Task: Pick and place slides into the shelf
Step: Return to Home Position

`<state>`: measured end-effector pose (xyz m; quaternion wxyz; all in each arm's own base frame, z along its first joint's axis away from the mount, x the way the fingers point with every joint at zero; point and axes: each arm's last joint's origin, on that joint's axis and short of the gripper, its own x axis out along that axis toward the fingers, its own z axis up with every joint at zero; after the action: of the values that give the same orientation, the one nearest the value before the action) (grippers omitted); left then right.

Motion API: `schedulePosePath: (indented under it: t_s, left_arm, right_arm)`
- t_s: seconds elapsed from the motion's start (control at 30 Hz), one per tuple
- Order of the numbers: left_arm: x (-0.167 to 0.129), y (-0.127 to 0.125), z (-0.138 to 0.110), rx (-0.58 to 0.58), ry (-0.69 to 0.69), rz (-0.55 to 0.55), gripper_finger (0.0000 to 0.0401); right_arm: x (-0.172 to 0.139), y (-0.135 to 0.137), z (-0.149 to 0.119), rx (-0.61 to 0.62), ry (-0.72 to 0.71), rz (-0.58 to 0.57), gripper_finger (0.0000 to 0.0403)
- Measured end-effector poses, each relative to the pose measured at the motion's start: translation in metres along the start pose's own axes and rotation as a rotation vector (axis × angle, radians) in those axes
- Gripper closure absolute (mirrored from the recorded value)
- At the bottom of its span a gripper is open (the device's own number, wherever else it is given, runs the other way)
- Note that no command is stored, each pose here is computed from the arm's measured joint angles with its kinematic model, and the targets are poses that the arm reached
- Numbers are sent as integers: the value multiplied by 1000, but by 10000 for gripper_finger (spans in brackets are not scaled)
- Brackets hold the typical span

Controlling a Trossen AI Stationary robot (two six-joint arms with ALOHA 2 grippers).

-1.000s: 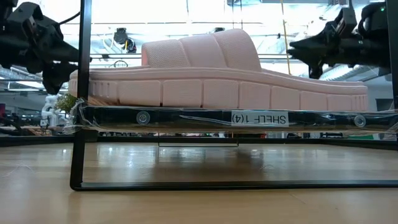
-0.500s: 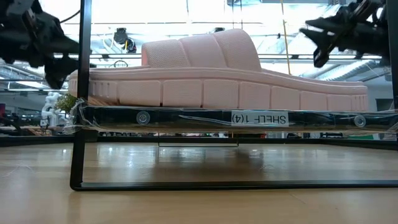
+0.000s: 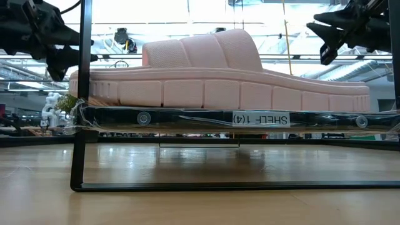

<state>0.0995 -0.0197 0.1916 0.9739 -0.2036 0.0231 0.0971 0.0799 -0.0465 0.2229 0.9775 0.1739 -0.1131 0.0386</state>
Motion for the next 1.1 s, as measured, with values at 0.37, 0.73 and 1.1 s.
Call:
schedulePosePath:
  t_s: [0.37, 0.73, 1.1]
  left_arm:
    - [2, 1, -1, 4, 0, 35, 217]
    - [0, 2, 1, 44, -33, 60, 217]
    - [-7, 6, 0, 34, -28, 62, 217]
  right_arm:
    - [13, 15, -20, -44, 51, -23, 316]
    - [14, 29, -16, -116, -20, -81, 316]
    - [-2, 41, 8, -128, 9, -165, 316]
